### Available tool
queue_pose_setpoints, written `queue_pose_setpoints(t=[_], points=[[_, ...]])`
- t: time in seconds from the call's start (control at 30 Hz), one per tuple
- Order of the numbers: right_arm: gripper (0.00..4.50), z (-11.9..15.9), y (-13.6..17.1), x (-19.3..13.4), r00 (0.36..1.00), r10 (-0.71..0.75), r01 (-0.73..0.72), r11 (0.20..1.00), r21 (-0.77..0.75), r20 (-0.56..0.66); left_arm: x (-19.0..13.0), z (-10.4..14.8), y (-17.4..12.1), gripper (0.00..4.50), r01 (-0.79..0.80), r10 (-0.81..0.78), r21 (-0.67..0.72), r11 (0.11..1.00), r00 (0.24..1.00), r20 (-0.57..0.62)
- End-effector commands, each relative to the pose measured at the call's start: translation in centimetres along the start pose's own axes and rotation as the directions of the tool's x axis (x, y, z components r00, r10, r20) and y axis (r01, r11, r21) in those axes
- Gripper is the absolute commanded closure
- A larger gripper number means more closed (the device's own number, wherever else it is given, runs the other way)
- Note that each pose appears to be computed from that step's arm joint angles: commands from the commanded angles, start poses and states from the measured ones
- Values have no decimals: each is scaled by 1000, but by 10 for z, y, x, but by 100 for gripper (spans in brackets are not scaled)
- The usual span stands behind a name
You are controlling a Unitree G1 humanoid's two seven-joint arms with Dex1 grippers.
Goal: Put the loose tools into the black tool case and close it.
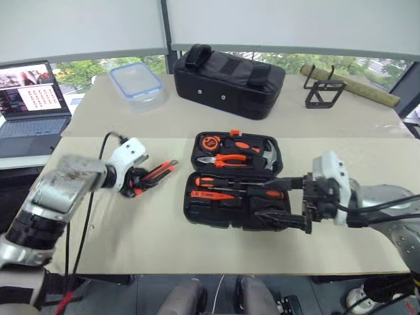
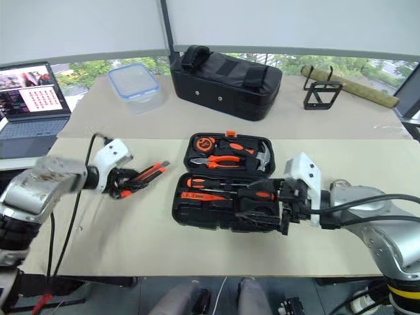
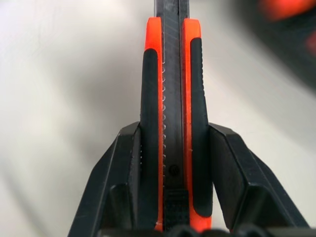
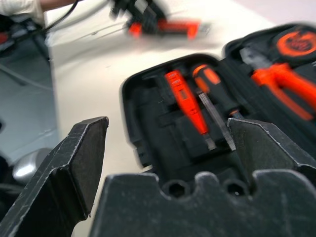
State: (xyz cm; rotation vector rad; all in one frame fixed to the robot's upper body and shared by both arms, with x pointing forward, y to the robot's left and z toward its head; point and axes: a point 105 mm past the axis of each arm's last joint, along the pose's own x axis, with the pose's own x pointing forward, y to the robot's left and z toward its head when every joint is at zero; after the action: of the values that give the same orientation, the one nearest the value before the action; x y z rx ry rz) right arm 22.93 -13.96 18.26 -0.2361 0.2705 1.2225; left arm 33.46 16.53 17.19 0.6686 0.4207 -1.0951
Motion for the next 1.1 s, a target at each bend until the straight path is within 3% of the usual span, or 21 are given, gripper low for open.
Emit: queue_pose_setpoints(t=[0.03,0.13,0.23,0.47,0.6,0.9,1.0,1.1], points=[[0,5,6,-7,1000,-18,18,999,-30,-4,21,39,-14,296,235,-249,167,957,966,69],[0,3,10,-11,999,-36,36,999,-14,-5,36,72,-35,296,413,-438,213,886,895,85],[0,1,14,-13,998,-55,55,998,-5,-10,46,82,-58,296,535,-562,269,801,827,28],[0,-3,20,-15,994,-112,112,994,14,-2,82,66,-74,296,581,-558,138,802,811,-174],[0,-2,16,-15,988,-155,155,988,4,10,96,71,-80,296,573,-562,44,818,814,-147],[0,-1,14,-13,983,-181,181,984,0,25,102,64,-82,296,561,-548,26,827,817,-179],[0,-1,13,-13,983,-182,182,983,1,25,101,68,-82,179,558,-547,24,830,821,-162],[0,0,11,-13,983,-183,183,983,-2,27,85,90,-80,88,586,-587,-36,810,807,-68]])
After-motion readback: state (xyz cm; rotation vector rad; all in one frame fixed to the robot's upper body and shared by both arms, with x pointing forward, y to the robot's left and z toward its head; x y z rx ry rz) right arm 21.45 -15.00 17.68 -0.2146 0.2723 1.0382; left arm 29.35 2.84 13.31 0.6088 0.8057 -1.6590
